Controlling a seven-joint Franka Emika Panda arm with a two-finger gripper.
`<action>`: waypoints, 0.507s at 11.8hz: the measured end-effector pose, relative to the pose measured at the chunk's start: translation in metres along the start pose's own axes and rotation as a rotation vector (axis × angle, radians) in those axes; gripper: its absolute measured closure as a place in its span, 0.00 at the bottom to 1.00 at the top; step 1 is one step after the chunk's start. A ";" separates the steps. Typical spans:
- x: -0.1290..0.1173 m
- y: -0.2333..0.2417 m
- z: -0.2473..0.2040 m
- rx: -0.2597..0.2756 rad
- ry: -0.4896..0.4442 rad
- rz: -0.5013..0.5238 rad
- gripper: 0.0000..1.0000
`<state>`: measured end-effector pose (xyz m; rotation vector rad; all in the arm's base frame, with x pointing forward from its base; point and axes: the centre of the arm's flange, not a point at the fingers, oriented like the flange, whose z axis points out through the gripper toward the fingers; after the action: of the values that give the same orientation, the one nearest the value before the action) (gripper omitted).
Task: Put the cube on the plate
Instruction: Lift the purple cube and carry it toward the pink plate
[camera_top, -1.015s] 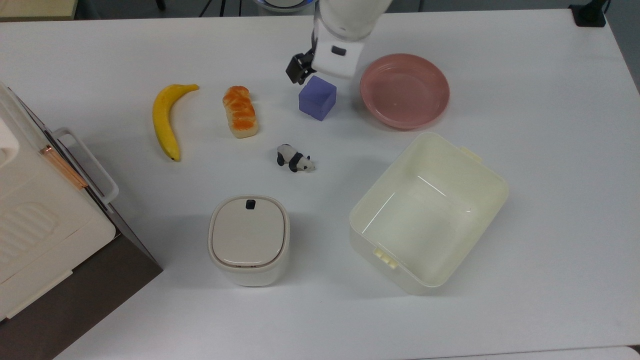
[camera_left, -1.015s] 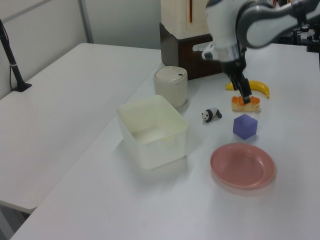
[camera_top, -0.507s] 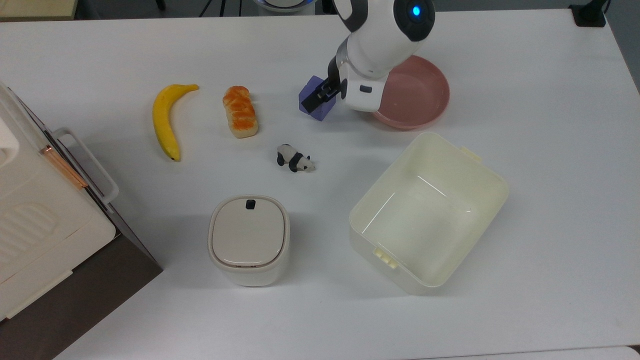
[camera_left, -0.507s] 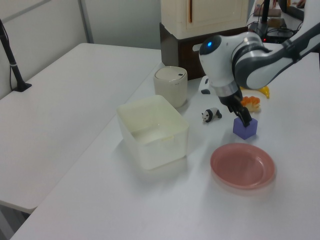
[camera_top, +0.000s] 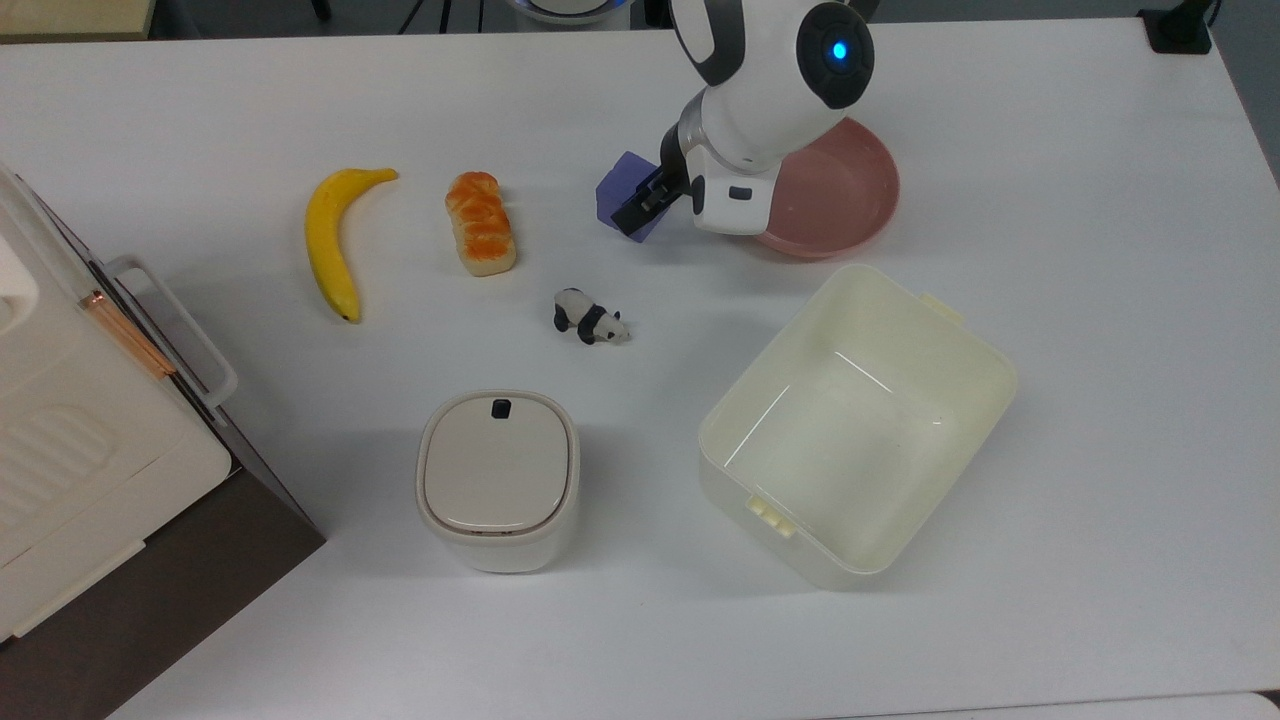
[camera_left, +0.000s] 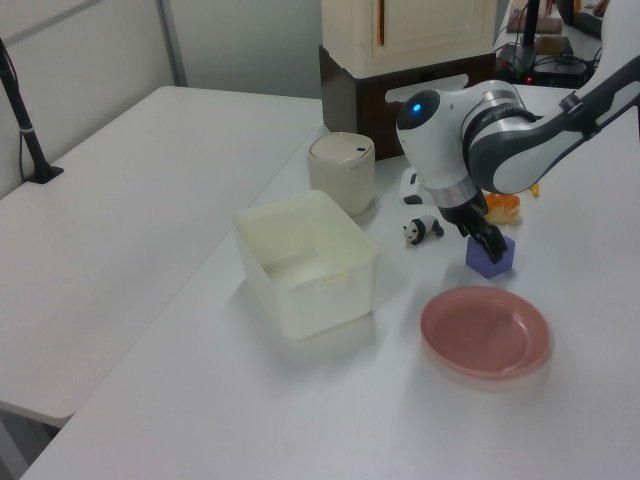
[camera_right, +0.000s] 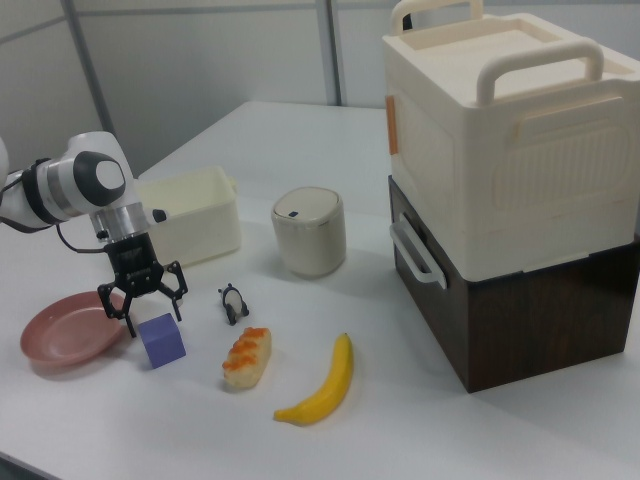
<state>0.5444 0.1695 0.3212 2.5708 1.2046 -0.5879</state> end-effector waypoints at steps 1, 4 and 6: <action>0.001 -0.004 0.004 0.004 -0.008 -0.011 0.18; 0.000 -0.009 0.004 0.009 -0.024 -0.019 0.41; -0.008 -0.009 -0.004 0.014 -0.039 -0.013 0.41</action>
<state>0.5331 0.1712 0.3280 2.5529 1.2103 -0.6484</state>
